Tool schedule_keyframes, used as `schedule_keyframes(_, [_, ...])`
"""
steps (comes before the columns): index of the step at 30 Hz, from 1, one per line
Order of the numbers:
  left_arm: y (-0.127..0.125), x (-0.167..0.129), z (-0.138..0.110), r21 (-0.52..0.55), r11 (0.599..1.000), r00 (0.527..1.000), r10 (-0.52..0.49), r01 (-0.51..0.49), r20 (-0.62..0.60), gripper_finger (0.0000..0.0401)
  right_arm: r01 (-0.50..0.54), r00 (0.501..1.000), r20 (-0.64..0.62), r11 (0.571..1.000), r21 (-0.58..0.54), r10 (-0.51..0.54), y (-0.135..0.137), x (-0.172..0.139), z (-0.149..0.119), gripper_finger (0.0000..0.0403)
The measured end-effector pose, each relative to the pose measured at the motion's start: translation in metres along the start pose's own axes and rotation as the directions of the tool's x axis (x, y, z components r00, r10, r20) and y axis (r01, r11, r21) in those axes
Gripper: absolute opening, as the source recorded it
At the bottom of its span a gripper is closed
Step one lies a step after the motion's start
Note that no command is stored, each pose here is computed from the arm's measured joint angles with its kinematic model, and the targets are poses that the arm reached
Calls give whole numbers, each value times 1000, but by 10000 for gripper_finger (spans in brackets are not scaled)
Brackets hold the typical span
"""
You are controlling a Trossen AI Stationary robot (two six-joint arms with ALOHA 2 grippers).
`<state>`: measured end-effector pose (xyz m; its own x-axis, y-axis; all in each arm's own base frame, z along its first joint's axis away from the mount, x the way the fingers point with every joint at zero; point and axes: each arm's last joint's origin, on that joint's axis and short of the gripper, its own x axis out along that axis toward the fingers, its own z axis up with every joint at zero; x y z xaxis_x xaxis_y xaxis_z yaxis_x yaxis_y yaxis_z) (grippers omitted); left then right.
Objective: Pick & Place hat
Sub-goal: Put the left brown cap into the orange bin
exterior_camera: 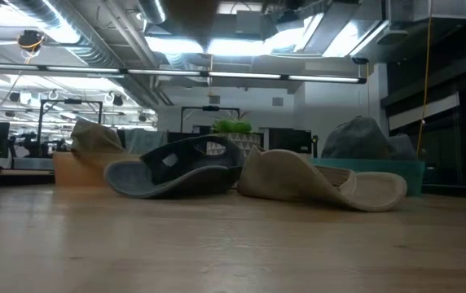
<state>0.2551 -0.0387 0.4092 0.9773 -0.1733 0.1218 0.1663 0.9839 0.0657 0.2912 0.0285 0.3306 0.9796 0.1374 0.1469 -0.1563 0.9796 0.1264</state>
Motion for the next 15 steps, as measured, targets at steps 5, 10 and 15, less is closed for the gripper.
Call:
schedule_keyframes(5, [1,5,-6,-77,996,999,-50,49,-17,3,-107,994,-27,993,58,109,-10,11,13,220])
schedule_keyframes(10, [1,5,-5,-76,996,999,-50,48,-14,3,-194,980,-33,977,90,198,-17,13,18,247])
schedule_keyframes(15, [2,5,-5,-76,996,999,-45,44,-16,3,-224,973,-31,968,111,229,-18,13,19,251])
